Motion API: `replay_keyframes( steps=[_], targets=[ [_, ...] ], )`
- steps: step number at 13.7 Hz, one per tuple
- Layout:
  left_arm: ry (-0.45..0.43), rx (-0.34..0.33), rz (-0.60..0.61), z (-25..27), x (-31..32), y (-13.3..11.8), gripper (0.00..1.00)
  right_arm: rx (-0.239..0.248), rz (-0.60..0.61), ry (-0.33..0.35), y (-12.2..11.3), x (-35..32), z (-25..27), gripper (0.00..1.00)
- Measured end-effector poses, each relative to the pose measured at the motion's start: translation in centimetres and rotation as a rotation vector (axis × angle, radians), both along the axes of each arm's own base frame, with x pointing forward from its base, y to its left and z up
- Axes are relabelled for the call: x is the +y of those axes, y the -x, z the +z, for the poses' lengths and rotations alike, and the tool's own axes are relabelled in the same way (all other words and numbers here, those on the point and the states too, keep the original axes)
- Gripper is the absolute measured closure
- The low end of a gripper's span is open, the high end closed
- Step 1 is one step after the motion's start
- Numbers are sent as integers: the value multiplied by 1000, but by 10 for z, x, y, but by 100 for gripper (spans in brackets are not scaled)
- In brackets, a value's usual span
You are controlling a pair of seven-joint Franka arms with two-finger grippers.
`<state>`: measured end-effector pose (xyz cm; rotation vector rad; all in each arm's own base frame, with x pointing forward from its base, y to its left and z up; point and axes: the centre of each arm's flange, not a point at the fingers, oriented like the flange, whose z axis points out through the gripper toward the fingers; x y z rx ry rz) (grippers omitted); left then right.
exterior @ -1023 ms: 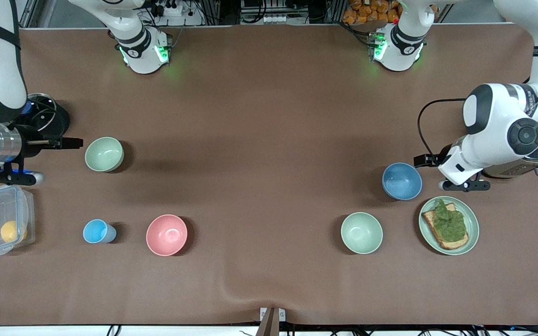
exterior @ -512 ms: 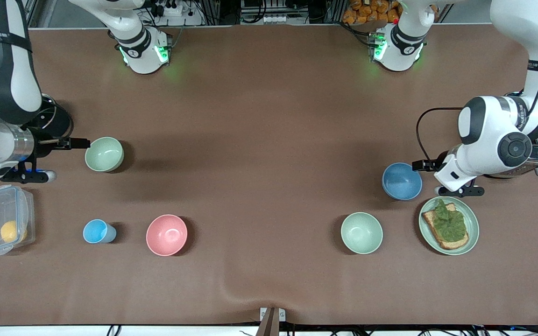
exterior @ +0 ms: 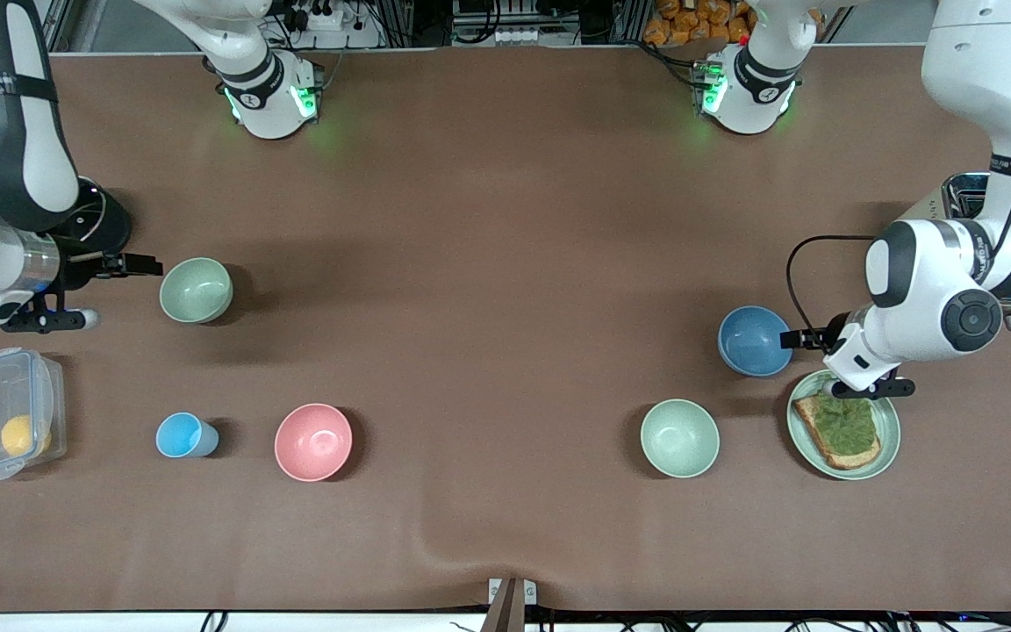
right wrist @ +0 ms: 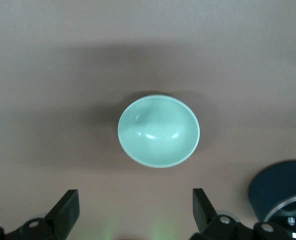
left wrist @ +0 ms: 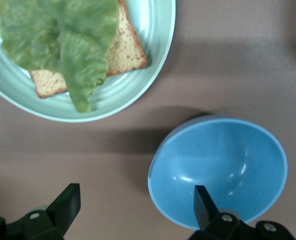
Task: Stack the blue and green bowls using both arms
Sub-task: 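Lower both grippers and grasp the bowl rims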
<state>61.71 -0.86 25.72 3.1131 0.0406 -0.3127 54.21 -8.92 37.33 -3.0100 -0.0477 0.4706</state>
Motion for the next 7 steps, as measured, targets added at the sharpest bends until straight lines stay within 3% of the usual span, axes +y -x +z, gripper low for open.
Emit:
replay_keyframes(
  steps=[3,7],
  targets=[
    [1,-21,6,-9,-4,-3,0,-48,28,-7,16,-14,-37,0],
    [1,5,21,-30,-6,-1,0,-95,40,-13,35,-42,-66,0]
  ],
)
